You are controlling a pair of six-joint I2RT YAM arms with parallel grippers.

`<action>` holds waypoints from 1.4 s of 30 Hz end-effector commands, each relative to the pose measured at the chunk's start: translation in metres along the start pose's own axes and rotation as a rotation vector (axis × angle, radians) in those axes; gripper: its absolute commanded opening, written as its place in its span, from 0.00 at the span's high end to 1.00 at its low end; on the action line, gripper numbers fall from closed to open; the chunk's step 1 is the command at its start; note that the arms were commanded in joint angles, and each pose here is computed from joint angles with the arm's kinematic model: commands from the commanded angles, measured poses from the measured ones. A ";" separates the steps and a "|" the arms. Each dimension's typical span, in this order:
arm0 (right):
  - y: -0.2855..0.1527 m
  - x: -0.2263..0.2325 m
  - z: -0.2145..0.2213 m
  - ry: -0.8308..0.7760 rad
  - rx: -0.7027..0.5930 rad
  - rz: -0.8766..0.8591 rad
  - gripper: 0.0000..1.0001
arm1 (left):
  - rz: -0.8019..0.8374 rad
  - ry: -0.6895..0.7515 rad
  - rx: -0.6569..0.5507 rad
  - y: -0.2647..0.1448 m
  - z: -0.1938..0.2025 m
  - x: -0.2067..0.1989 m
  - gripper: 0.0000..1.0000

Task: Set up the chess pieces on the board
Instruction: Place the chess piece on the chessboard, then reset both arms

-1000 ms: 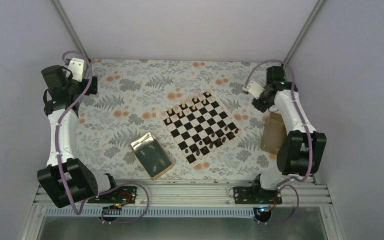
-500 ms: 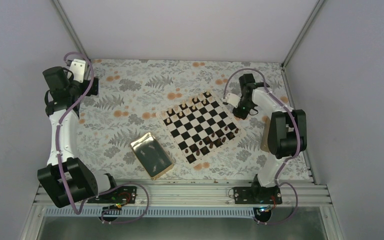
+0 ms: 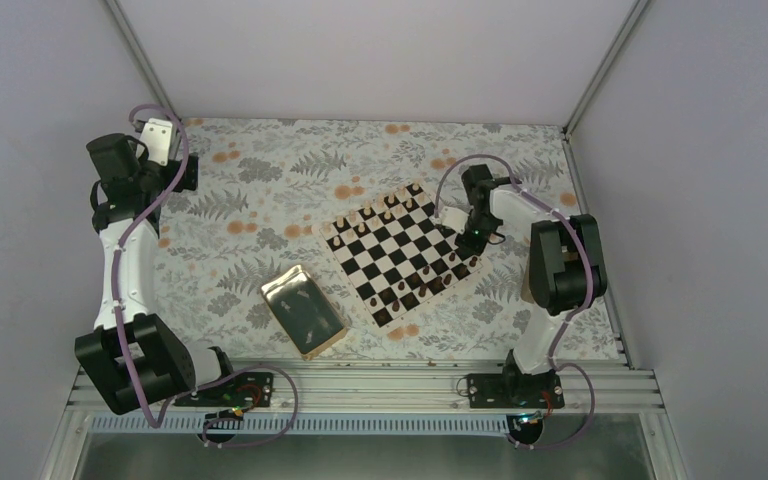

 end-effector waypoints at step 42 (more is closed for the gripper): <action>-0.045 0.009 0.000 0.007 -0.053 -0.009 0.49 | 0.013 0.026 -0.024 -0.006 -0.007 -0.003 0.00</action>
Point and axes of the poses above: each gripper's point midway between its finger pads, its own y axis out along the fingers, its own x axis along the line the jaws close on, z = x × y, the point moved 2 cm from there along -y, back along the fingers, and after that the axes turned 9 degrees about y, right-handed, at the moved point
